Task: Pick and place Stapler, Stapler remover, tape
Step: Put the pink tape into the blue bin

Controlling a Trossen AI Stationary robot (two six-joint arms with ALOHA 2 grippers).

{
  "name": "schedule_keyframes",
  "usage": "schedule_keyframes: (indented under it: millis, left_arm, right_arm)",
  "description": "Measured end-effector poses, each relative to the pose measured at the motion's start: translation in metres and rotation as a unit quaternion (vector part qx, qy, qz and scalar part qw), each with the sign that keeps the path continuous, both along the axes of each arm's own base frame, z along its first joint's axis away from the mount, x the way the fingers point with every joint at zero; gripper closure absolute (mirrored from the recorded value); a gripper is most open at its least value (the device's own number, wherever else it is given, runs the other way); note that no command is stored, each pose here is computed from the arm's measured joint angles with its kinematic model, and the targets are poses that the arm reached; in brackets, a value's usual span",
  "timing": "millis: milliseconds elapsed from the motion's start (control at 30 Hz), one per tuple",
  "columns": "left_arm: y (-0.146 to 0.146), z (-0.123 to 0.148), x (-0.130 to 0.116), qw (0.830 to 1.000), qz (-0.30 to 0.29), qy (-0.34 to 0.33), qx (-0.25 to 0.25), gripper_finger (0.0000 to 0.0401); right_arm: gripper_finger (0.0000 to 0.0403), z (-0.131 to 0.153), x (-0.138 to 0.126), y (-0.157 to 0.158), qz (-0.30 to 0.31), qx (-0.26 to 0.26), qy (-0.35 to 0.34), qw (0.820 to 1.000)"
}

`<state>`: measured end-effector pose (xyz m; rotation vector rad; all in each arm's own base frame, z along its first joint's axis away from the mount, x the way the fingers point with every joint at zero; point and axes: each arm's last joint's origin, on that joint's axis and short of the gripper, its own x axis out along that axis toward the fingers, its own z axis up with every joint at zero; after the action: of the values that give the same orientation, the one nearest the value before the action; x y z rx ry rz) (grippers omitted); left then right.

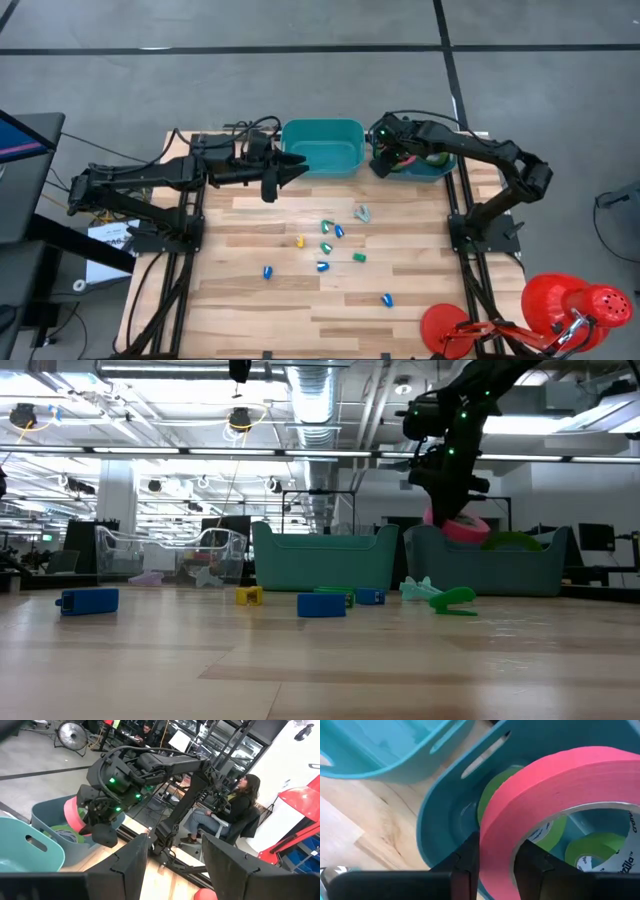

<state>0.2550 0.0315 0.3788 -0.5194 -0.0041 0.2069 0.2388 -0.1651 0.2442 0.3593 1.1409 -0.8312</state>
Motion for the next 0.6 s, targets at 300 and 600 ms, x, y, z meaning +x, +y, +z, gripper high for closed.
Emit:
schedule_keyframes:
  millis: [300,600]
  left_arm:
    - [0.0000,0.0000,0.0000,1.000,0.000,0.000,0.000,0.0223]
    - [0.0000,0.0000,0.0000,1.000,0.000,0.000,0.000,0.0223]
  right_arm:
    - [0.0287,0.0005,-0.0021,-0.0011,-0.016,0.010,-0.008,1.000]
    - [0.0151,-0.0004,-0.0052,-0.0021,-0.022,0.044,-0.020,0.999]
